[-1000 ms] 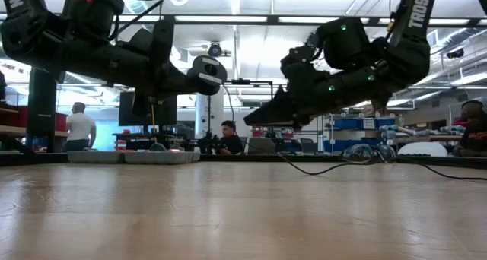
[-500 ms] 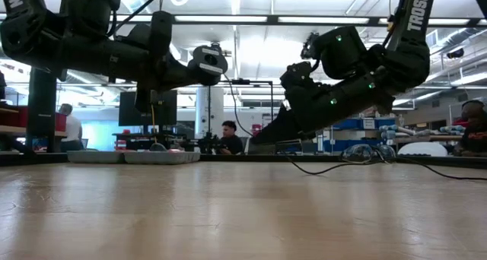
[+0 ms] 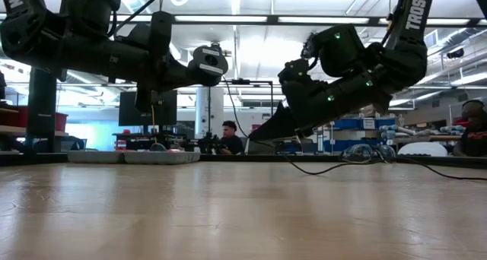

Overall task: Coil cords
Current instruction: Coil the black wire on the black spool

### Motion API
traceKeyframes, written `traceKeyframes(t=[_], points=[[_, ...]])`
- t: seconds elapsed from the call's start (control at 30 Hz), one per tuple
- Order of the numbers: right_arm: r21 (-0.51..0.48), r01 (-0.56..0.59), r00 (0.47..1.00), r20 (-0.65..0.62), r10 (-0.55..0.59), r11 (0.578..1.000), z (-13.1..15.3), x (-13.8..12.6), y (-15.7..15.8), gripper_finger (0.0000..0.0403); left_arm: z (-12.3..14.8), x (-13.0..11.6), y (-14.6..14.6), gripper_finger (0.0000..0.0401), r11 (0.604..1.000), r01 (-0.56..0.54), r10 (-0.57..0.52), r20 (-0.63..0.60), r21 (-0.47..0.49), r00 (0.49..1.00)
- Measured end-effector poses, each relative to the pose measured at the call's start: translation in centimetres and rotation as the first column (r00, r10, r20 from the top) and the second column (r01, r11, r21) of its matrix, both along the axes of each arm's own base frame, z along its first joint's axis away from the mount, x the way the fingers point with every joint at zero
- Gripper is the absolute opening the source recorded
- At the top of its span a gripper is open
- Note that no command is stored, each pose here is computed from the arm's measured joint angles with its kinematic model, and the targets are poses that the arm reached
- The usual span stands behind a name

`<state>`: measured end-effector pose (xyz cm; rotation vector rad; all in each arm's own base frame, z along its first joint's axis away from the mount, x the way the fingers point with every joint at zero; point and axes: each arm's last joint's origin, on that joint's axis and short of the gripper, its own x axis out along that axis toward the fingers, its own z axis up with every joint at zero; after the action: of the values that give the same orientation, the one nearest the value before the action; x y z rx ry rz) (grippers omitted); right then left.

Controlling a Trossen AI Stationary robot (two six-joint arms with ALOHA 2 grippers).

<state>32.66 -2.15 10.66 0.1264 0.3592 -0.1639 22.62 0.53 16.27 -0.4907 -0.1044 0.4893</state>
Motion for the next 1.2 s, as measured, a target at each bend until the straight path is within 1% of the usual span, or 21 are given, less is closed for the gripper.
traceKeyframes(t=[0.17,0.27,0.37,0.47,0.57,0.67,0.73,0.87,0.97,1.03,1.1,1.2], points=[[0.009,-0.021,0.986,-0.163,0.023,1.0,-0.2,1.8,0.6,0.0001,0.0,0.0,0.0,0.0,1.0,0.001,-0.001,0.001,-0.001,1.0],[-0.035,-0.097,0.981,-0.174,0.09,0.995,0.4,3.6,1.4,0.0001,0.0,0.0,0.0,0.0,1.0,0.002,-0.002,-0.004,0.0,1.0],[-0.08,-0.177,0.979,-0.116,0.167,0.981,2.1,5.6,2.1,0.0001,-0.2,0.0,0.0,0.0,1.0,-0.003,0.003,-0.024,0.001,1.0],[-0.141,-0.231,0.972,-0.076,0.222,0.963,4.3,7.3,2.5,0.0001,-0.7,-0.1,0.0,0.0,1.0,-0.02,0.019,-0.07,-0.012,0.997],[-0.187,-0.277,0.96,-0.101,0.262,0.942,6.4,8.8,2.4,0.0,-1.1,-0.1,0.1,0.0,1.0,-0.025,0.024,-0.107,-0.016,0.994],[-0.214,-0.293,0.952,-0.155,0.264,0.932,8.1,9.8,1.8,0.0,-1.4,-0.2,0.1,0.0,0.999,-0.023,0.02,-0.129,-0.026,0.991],[-0.223,-0.289,0.953,-0.159,0.257,0.931,9.4,10.4,1.2,0.0,-1.6,-0.2,0.0,0.0,0.999,-0.022,0.017,-0.15,-0.034,0.989],[-0.211,-0.29,0.952,-0.167,0.257,0.934,11.2,11.1,0.2,0.0,-1.7,-0.2,0.0,0.0,0.999,-0.01,0.002,-0.157,-0.051,0.988],[-0.165,-0.299,0.948,-0.165,0.273,0.94,12.0,11.3,-0.5,0.0,-1.7,-0.2,0.0,0.0,0.999,-0.009,0.001,-0.156,-0.051,0.988],[-0.121,-0.316,0.941,-0.17,0.294,0.941,11.9,11.2,-0.5,0.0,-1.6,-0.2,0.0,0.0,0.999,-0.019,0.013,-0.148,-0.04,0.989],[-0.086,-0.326,0.929,-0.215,0.302,0.942,11.3,10.9,-0.4,0.0,-1.3,-0.1,0.1,0.0,0.999,-0.027,0.023,-0.125,-0.03,0.992],[-0.069,-0.323,0.921,-0.253,0.297,0.944,10.0,10.5,0.3,0.0,-0.9,-0.1,0.1,0.0,1.0,-0.028,0.027,-0.093,-0.01,0.995]])
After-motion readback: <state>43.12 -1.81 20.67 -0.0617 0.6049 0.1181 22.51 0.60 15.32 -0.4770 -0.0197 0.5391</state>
